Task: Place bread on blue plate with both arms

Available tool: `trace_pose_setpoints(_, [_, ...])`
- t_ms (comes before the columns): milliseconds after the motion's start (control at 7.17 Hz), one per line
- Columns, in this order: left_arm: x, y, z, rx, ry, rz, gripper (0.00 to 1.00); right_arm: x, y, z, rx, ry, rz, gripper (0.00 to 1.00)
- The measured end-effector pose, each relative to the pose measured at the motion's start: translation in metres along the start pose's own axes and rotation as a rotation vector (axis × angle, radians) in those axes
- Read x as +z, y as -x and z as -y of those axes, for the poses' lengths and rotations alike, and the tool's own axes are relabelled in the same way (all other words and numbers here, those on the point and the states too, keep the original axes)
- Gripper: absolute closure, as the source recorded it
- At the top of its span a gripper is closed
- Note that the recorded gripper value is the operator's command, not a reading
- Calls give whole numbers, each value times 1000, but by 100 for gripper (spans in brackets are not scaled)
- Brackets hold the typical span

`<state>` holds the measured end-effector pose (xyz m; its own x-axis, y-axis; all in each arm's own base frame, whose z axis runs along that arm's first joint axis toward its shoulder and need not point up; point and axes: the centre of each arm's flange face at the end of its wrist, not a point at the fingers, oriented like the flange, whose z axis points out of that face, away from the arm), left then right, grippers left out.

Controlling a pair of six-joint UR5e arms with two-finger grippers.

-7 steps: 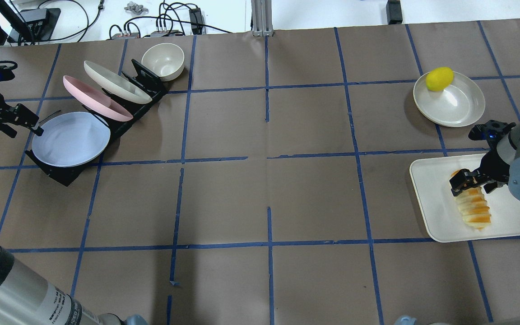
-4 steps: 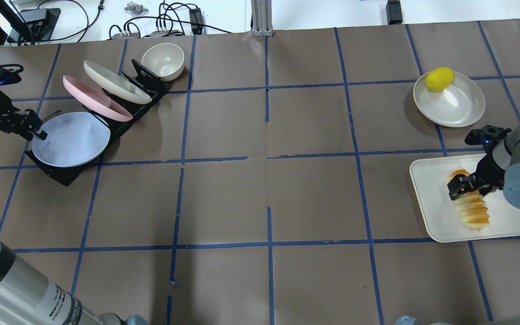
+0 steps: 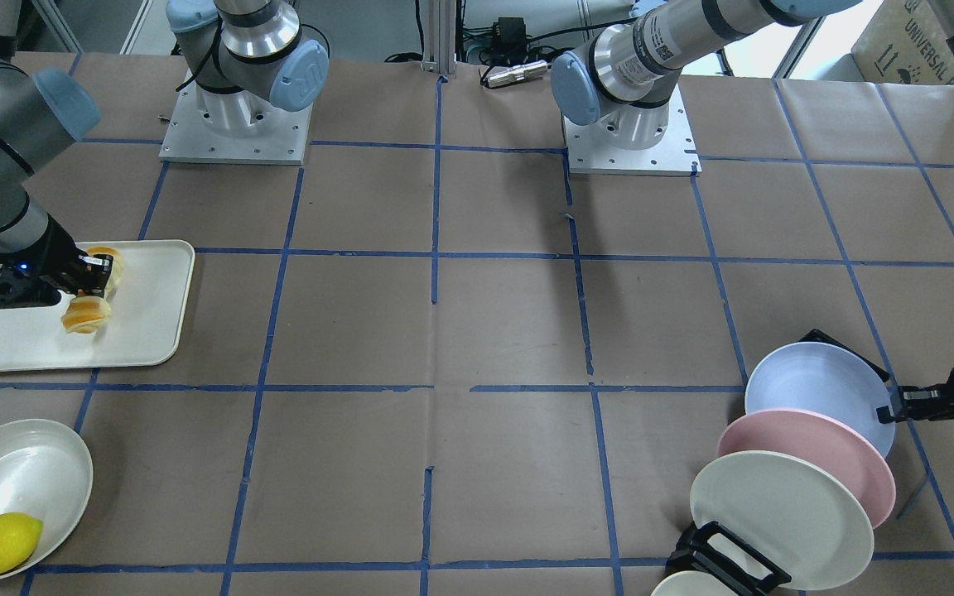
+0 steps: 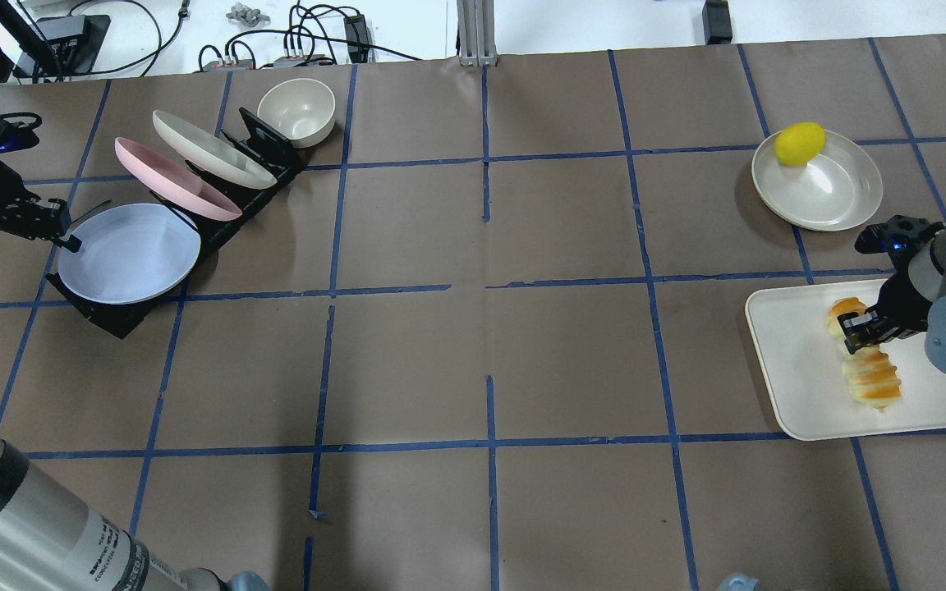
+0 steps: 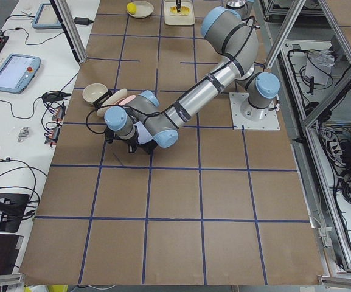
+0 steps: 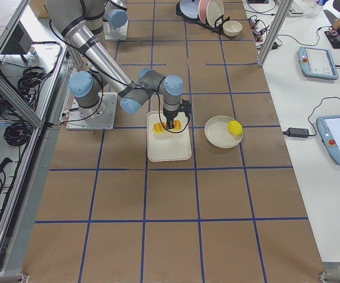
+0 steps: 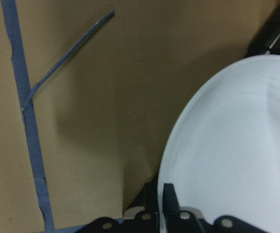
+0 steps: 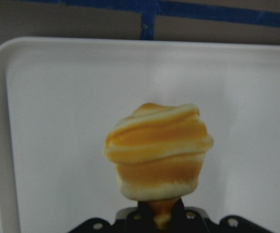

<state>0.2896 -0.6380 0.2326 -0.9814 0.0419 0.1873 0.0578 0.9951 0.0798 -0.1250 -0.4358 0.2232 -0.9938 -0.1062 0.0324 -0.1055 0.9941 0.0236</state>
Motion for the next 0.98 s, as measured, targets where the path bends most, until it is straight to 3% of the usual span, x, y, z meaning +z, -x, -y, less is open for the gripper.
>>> trace_pose_setpoints(279, [-30,-5,-4,2,-2,12,90,-80,18,-4,-20,-66,-43,95])
trace_pose_setpoints(698, [-99,-56,-58,1,60,5,90,-231,47,12,-9,-41,-15,93])
trace_pose_setpoints(977, [-114,-111,-109,-30,81,-4,90,-298,103,24,15,-35,-22,93])
